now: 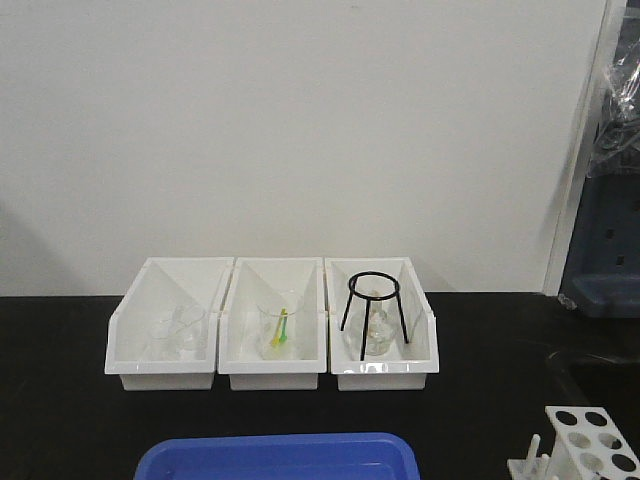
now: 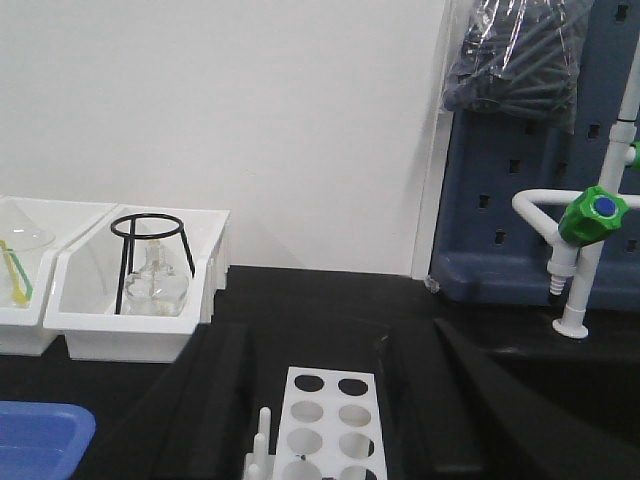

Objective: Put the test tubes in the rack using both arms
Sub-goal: 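Lower the left gripper around the glass test tube in the beaker, then close the left gripper on the glass test tube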

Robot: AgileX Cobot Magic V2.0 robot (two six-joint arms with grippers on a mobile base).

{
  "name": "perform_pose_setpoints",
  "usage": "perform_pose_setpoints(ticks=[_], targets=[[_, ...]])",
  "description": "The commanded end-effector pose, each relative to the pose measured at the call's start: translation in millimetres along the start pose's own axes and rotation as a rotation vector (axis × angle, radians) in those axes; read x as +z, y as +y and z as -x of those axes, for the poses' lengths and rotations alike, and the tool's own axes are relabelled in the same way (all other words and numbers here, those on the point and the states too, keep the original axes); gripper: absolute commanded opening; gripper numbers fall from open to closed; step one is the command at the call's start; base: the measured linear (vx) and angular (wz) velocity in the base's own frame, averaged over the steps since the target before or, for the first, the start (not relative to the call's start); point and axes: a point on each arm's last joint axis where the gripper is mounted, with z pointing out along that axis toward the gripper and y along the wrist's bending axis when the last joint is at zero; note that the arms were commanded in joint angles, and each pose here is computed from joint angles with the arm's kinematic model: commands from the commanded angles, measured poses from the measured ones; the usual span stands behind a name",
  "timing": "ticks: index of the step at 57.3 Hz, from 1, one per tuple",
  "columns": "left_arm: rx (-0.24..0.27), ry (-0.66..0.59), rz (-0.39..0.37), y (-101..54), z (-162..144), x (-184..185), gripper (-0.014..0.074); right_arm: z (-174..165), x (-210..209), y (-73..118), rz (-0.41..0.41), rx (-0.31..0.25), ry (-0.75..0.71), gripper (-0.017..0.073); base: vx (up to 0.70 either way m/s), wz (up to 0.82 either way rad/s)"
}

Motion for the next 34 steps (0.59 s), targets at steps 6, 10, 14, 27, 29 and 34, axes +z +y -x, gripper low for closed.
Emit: perform_pose_setpoints(ticks=[6, 10, 14, 27, 29, 34], targets=[[-0.011, -0.124, 0.055, 6.2, 16.6, 4.0, 0.0527, 17.1, 0.8, -0.6, 0.003, -0.011, -0.094, 0.039, 0.0, 0.0], [-0.021, -0.123, 0.062, 6.8, 16.4, 4.0, 0.0527, 17.1, 0.8, -0.6, 0.003, -0.011, -0.094, 0.039, 0.0, 0.0], [-0.046, -0.122, 0.081, 8.7, 16.3, 3.9, 0.0527, 17.1, 0.8, -0.6, 0.003, -0.011, -0.094, 0.039, 0.0, 0.0], [-0.07, -0.113, 0.093, 9.9, 15.4, 3.8, 0.0527, 17.1, 0.8, -0.6, 0.003, -0.011, -0.094, 0.039, 0.0, 0.0], [-0.069, -0.11, 0.09, 9.6, 15.2, 3.7, 0.0527, 17.1, 0.8, -0.6, 0.003, -0.011, -0.094, 0.039, 0.0, 0.0], [-0.07, -0.106, 0.088, 9.4, 15.0, 3.6, 0.0527, 17.1, 0.8, -0.6, 0.003, -0.012, -0.095, 0.039, 0.0, 0.0]])
